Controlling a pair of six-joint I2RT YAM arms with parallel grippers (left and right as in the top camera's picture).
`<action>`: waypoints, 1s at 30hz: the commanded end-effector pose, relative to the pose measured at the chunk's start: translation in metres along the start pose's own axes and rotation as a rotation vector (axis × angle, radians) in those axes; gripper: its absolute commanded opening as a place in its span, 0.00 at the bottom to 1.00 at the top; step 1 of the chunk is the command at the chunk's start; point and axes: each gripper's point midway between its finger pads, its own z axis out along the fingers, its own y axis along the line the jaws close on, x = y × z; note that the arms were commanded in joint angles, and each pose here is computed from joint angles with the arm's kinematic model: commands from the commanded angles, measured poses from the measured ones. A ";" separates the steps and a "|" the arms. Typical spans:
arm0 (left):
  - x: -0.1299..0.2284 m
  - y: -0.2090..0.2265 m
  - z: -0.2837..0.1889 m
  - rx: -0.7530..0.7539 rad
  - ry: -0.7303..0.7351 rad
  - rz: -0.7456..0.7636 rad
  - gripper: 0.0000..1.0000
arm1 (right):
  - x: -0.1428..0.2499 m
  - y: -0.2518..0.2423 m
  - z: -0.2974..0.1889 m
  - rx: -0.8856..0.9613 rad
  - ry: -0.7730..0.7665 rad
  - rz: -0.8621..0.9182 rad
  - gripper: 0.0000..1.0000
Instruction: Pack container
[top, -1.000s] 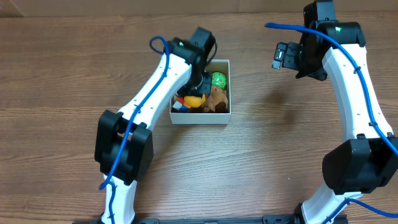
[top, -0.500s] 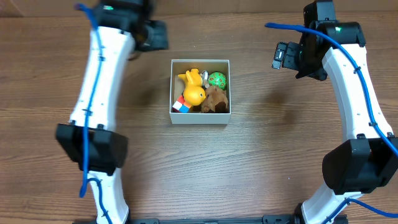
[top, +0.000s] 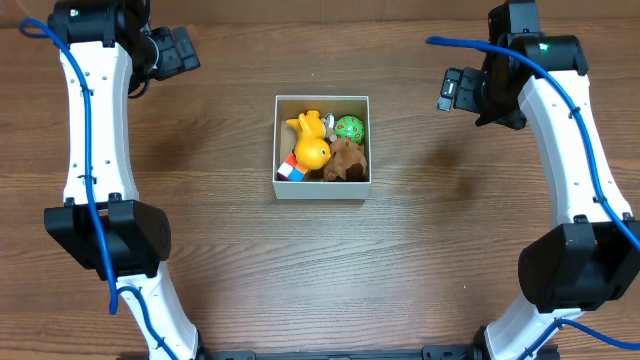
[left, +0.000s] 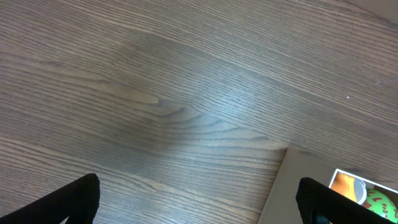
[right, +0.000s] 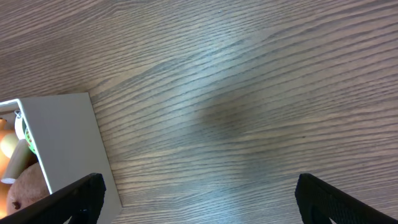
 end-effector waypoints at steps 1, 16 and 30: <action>-0.005 -0.004 -0.007 0.027 -0.018 0.003 1.00 | -0.007 -0.002 -0.013 -0.002 -0.042 0.010 1.00; -0.005 -0.004 -0.007 0.026 -0.018 0.003 1.00 | -0.007 0.001 -0.075 -0.048 -0.186 0.004 1.00; -0.005 -0.005 -0.007 0.027 -0.018 0.003 1.00 | 0.064 0.010 -0.406 -0.492 -1.219 -0.077 1.00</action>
